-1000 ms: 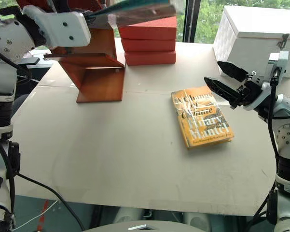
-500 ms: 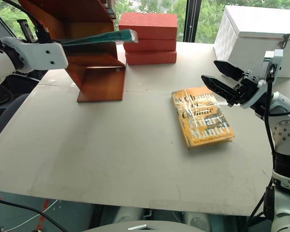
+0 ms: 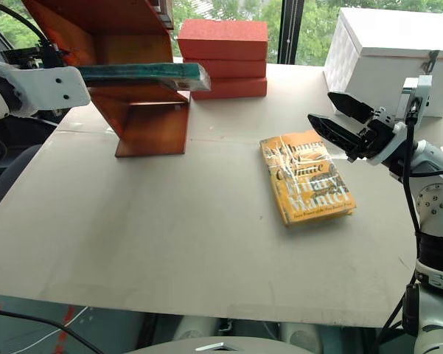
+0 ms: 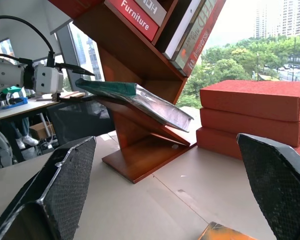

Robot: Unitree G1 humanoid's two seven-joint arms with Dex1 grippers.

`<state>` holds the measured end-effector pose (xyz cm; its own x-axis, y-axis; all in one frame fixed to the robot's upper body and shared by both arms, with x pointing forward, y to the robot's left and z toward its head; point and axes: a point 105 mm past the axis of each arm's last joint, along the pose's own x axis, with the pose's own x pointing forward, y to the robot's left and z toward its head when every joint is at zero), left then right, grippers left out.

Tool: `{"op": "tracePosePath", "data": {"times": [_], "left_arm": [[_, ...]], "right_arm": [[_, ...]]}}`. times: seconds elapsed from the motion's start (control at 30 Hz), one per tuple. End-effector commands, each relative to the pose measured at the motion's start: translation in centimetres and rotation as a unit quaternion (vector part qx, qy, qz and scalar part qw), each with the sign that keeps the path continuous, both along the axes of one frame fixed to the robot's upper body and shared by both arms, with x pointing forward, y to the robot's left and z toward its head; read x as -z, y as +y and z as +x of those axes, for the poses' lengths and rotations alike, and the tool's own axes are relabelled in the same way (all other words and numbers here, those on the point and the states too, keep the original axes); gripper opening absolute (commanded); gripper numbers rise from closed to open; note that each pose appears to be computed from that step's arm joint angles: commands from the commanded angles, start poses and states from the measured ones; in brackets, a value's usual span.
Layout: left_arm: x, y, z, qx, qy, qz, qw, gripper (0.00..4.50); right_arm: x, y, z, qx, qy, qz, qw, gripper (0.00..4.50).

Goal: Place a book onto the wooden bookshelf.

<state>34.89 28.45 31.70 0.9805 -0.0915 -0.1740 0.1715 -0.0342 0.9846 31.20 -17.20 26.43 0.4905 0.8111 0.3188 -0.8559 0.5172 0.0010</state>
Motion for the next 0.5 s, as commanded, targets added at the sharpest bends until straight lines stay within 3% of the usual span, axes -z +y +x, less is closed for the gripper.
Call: {"op": "tracePosePath", "data": {"times": [0.03,0.17,0.23,0.37,0.43,0.5], "left_arm": [[-3.0,-0.5,-1.5,0.011,-0.056,-0.042,0.997,4.44],[-3.1,-2.3,-2.9,0.056,-0.057,-0.141,0.987,4.44],[-1.8,-4.5,-4.0,0.125,-0.022,-0.206,0.970,4.44],[0.2,-7.6,-5.9,0.208,0.031,-0.389,0.897,4.44],[3.3,-9.0,-7.1,0.219,0.118,-0.466,0.849,4.44],[6.7,-10.2,-8.5,0.222,0.189,-0.551,0.782,4.44]], "right_arm": [[-0.7,-1.2,-0.6,0.016,-0.021,-0.007,1.000,4.50],[1.7,-3.3,-1.0,0.050,0.006,-0.042,0.998,4.50],[3.2,-4.8,-1.4,0.072,0.027,-0.042,0.996,4.50],[5.2,-7.0,-2.1,0.112,0.050,-0.048,0.991,4.50],[6.4,-7.8,-2.5,0.131,0.057,-0.063,0.988,4.50],[8.4,-8.5,-2.8,0.159,0.063,-0.107,0.980,4.50]]}}
